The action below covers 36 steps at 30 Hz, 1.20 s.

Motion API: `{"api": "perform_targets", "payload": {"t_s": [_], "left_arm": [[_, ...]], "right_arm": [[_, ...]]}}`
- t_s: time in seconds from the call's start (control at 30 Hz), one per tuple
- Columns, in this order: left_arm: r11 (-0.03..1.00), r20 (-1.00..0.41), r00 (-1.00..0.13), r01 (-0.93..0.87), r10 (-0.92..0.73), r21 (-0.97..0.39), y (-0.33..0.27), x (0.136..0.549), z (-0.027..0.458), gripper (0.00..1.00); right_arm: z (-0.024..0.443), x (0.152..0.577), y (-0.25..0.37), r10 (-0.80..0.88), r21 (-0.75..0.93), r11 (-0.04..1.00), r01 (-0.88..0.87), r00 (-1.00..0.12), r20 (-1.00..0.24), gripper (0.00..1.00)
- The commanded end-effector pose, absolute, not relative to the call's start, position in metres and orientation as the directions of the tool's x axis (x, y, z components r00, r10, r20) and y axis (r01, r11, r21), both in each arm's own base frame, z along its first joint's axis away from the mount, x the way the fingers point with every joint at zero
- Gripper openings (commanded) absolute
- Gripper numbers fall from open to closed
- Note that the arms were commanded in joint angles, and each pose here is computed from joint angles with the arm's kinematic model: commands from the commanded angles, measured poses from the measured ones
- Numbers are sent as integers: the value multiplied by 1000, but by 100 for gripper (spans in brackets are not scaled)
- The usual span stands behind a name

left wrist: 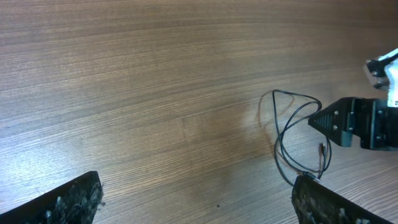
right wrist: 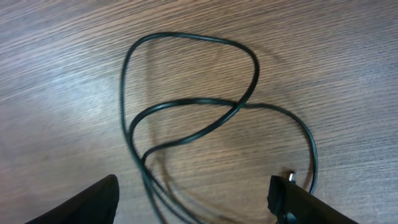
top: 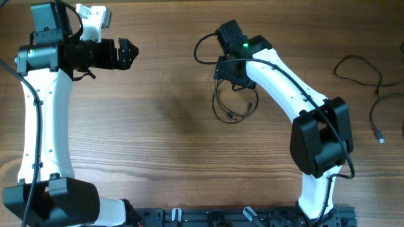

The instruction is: Untangle cables

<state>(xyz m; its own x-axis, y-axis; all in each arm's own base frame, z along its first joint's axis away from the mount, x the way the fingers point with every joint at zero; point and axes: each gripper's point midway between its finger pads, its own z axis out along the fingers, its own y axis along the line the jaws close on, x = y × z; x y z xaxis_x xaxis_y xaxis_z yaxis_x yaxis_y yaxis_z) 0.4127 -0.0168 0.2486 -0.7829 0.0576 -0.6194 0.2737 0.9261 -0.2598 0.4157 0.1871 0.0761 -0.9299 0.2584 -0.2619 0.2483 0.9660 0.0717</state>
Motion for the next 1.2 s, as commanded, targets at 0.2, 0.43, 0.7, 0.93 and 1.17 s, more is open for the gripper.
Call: {"api": "perform_targets", "payload": {"t_s": [0.2, 0.43, 0.7, 0.93, 1.17], "left_arm": [[924, -629, -776, 274, 48, -266, -18, 409, 255, 100], [924, -629, -776, 274, 49, -266, -18, 409, 255, 100], [924, -626, -778, 273, 48, -268, -18, 408, 254, 100], [924, -625, -779, 273, 48, -269, -18, 408, 254, 100], [922, -625, -780, 274, 47, -272, -19, 408, 254, 100]], "right_arm": [[48, 425, 174, 297, -8, 950, 313, -909, -292, 79], [44, 435, 178, 310, 17, 947, 322, -898, -313, 79], [47, 444, 180, 337, 48, 939, 342, -877, -344, 79], [46, 441, 168, 331, 0, 936, 353, -877, -348, 78], [46, 446, 168, 318, 12, 942, 336, -879, -355, 43]]}}
